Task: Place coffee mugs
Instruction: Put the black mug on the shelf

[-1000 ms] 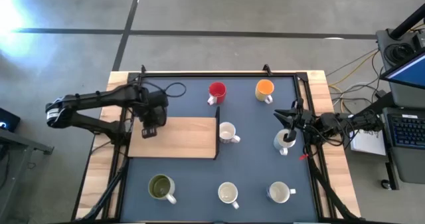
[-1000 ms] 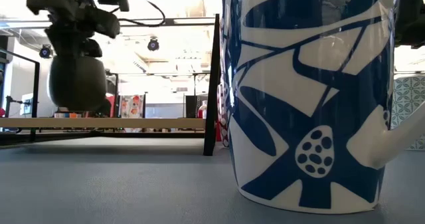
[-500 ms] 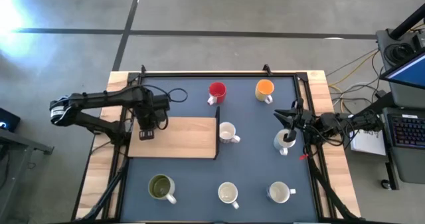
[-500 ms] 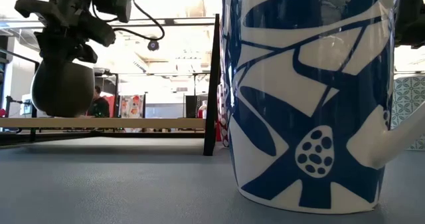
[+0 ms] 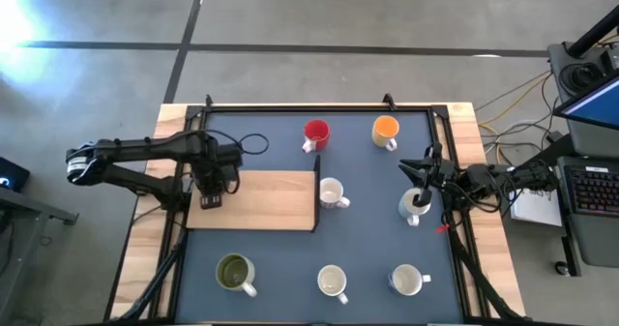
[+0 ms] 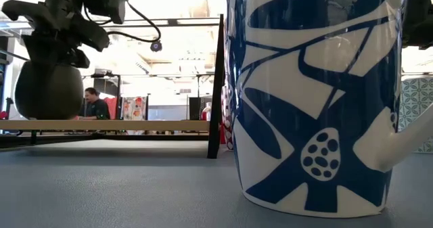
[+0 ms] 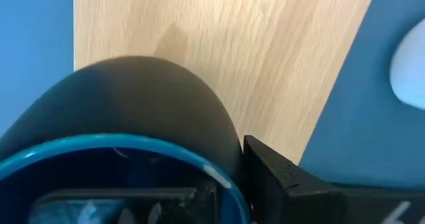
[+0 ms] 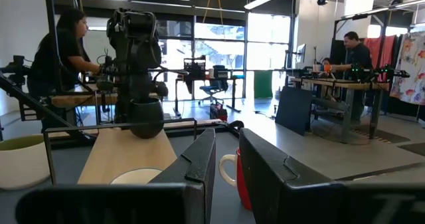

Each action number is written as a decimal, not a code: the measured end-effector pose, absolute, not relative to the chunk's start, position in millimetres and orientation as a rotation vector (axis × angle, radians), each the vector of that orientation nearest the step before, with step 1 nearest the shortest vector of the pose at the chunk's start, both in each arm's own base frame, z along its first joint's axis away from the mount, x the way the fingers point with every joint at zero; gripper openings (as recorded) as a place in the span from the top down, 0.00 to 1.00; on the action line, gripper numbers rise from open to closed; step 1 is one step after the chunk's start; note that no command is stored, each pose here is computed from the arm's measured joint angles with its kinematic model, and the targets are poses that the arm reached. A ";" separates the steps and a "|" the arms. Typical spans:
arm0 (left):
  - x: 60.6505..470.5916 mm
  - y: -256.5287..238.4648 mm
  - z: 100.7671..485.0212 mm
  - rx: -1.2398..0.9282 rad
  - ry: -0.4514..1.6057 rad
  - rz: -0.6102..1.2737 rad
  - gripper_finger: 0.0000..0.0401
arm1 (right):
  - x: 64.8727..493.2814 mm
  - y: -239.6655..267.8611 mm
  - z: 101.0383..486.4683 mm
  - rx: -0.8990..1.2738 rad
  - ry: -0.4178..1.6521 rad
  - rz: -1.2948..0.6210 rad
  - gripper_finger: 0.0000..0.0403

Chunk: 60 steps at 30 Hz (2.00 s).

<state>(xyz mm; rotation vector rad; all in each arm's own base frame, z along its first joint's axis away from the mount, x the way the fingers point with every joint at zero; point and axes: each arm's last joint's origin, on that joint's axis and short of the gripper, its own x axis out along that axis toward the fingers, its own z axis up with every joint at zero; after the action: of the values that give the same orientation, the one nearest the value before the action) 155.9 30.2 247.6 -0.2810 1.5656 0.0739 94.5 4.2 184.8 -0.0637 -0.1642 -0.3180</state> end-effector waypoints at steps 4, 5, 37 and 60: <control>155.5 30.3 248.0 -0.281 1.568 0.086 0.88 | 94.5 4.2 184.8 -0.063 -0.165 -0.318 0.85; 155.4 30.3 248.4 -0.280 1.569 0.087 0.88 | 94.5 4.2 184.8 -0.064 -0.165 -0.318 0.85; 170.8 34.7 274.2 -0.720 1.400 0.549 0.70 | 94.5 4.2 184.8 -0.064 -0.164 -0.318 0.85; 188.6 40.8 255.6 -0.553 1.504 0.528 0.97 | 94.5 4.2 184.8 -0.063 -0.165 -0.318 0.85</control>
<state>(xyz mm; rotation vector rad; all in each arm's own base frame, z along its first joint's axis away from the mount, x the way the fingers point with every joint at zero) 188.6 40.8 255.6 -0.5529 1.5042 0.5276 94.5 4.2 184.8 -0.0634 -0.1646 -0.3178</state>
